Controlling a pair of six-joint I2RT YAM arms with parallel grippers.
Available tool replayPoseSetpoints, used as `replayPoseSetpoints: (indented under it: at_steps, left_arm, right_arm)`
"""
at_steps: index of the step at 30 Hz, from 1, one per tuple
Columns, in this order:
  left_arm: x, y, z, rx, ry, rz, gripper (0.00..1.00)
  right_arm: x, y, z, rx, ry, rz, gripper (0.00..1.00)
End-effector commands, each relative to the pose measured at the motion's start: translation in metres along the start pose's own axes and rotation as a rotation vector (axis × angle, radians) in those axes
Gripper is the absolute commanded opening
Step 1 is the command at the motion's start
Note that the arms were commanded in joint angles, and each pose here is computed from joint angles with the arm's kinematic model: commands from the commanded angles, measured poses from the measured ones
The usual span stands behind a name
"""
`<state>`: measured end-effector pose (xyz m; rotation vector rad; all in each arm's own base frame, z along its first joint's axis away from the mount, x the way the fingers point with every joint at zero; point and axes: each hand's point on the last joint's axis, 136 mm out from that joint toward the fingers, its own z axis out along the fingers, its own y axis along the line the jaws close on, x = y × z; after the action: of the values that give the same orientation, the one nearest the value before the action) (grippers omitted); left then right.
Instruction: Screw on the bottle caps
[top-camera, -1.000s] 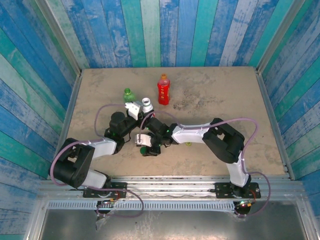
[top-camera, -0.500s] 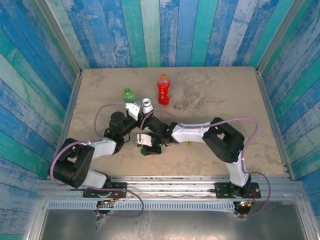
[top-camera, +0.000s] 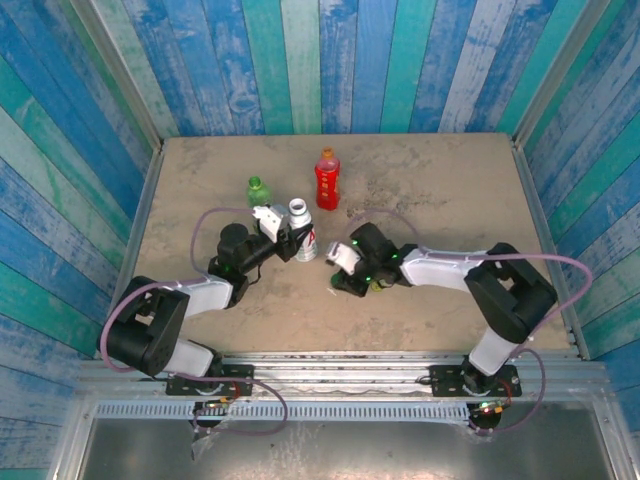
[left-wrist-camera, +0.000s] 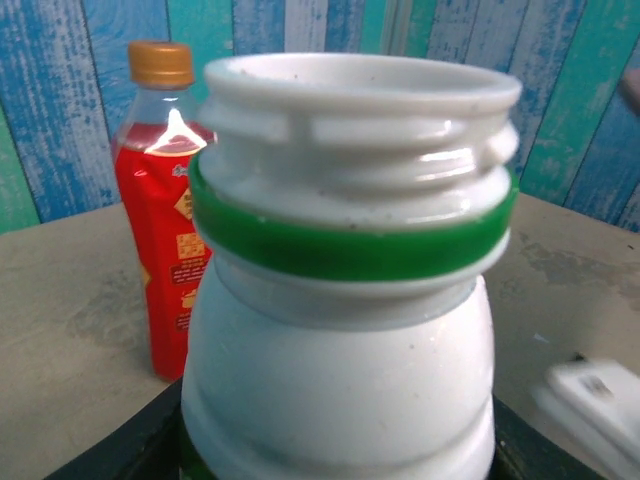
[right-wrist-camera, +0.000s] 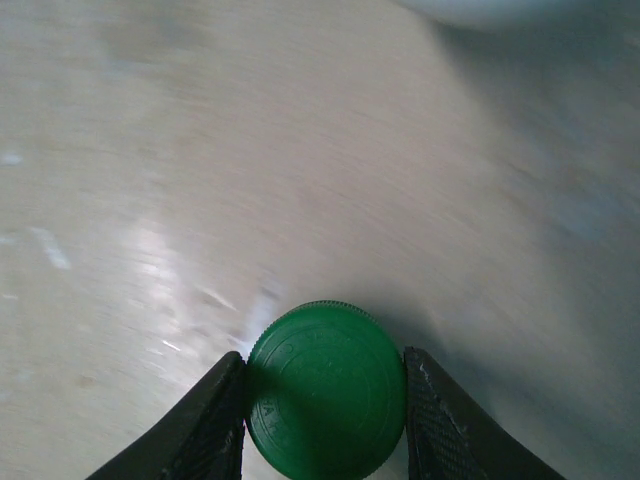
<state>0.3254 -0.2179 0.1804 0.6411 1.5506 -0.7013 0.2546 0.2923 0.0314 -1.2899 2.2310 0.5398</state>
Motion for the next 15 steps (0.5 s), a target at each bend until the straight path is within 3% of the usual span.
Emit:
replayPoseSetpoints:
  at_steps: [1,9,15]
  left_arm:
    - [0.001,-0.02,0.004,0.073,-0.016,0.027,0.54]
    - [0.031,-0.076,0.009,0.269,0.045,0.046,0.54]
    - [0.051,-0.09,0.011,0.377,0.055,0.079,0.54]
  right_arm:
    - [0.011,-0.046,-0.013,0.21,-0.025,0.229,0.35]
    - [0.07,-0.12,-0.054,0.504,-0.013,0.631,0.36]
    - [0.084,-0.129,-0.063,0.554,-0.005,0.687,0.38]
